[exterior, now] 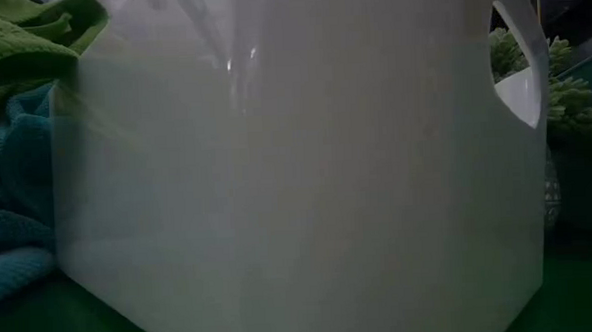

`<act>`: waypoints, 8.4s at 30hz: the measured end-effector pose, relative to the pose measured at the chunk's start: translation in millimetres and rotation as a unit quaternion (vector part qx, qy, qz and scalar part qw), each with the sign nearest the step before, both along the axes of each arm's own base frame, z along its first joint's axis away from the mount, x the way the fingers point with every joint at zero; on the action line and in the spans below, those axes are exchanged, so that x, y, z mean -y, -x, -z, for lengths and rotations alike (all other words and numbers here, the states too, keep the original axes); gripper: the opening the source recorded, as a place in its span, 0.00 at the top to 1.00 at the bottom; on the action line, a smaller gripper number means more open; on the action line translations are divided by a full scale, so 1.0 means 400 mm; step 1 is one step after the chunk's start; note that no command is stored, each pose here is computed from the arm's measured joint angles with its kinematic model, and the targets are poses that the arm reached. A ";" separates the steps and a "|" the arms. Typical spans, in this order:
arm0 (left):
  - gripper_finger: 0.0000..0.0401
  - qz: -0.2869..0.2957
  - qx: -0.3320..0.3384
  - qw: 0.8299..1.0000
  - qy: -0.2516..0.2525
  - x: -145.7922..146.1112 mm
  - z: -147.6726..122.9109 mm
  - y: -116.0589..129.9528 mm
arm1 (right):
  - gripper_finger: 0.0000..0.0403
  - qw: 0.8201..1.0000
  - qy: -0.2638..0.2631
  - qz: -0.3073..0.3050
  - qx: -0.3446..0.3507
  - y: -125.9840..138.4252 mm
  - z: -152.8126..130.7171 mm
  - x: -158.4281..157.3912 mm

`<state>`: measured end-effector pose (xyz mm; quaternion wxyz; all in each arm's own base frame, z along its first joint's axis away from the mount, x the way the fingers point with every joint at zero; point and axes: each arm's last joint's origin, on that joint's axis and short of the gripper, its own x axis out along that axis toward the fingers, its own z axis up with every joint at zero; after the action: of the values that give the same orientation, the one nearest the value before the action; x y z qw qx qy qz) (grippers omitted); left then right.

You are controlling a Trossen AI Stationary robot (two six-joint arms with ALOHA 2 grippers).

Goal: Sort microfiber towel by color & place in baskets
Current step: Put the green microfiber cloth into the blue bin, then put the blue microfiber cloth into the circular wire basket

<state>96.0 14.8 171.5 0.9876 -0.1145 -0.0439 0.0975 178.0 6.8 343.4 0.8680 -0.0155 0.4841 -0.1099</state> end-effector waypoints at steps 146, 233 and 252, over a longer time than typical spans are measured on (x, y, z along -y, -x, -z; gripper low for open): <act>0.69 -0.036 -0.001 0.999 -0.001 -0.005 0.000 0.001 | 0.99 0.970 0.042 -0.105 -0.217 0.052 0.132 -0.451; 0.69 -0.037 -0.001 0.999 -0.001 -0.005 0.000 0.001 | 0.96 0.963 0.021 -0.049 -0.263 -0.068 0.141 0.070; 0.69 -0.037 -0.001 0.999 -0.001 -0.005 0.000 0.001 | 0.99 0.986 0.027 -0.007 -0.164 -0.058 -0.069 0.071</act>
<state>95.5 16.8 171.5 0.9835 -0.1117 -0.0476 0.1344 201.2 -21.4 371.1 0.7772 -0.0597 0.6163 -0.1126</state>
